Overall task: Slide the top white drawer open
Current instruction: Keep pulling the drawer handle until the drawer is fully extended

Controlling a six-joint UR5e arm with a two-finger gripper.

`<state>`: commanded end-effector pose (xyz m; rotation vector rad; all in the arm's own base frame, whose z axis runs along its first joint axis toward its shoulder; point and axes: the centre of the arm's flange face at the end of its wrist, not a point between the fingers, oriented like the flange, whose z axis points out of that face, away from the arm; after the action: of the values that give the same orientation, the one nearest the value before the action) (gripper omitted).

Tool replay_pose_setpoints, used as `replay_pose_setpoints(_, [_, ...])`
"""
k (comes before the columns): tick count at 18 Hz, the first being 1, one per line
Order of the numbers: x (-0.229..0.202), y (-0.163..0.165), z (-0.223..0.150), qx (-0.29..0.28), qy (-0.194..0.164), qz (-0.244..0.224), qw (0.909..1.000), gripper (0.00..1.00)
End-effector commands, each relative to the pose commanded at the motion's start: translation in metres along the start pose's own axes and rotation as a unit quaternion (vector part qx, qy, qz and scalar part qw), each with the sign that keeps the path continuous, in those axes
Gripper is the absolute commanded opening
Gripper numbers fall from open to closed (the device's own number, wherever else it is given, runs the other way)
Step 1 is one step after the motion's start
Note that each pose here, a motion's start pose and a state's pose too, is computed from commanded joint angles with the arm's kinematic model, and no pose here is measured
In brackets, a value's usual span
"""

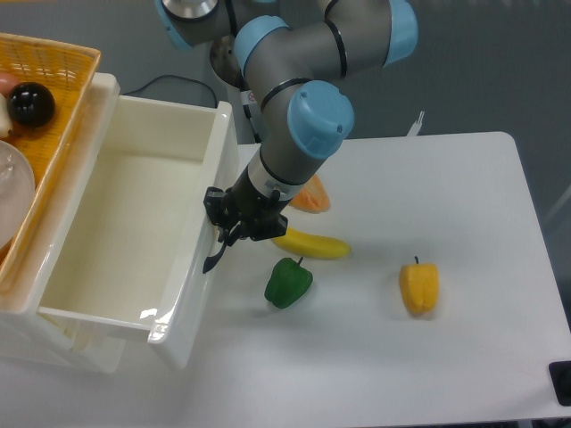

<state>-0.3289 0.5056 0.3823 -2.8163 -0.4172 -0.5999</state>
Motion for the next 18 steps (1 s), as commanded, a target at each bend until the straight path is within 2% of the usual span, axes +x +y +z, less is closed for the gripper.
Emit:
replay_pose_setpoints(6, [-0.0013, 0.0003, -0.0008, 0.002, 0.001, -0.001, 1.0000, 0.24])
replay_pose_setpoints(10, [-0.0014, 0.0001, -0.0010, 0.002, 0.001, -0.001, 1.0000, 0.50])
replay_pose_setpoints(12, [-0.0012, 0.0000, -0.0010, 0.003, 0.001, 0.000, 1.0000, 0.57])
replay_pose_setpoints(18, [-0.0063, 0.0011, -0.0042, 0.009, 0.007, -0.006, 0.9999, 0.58])
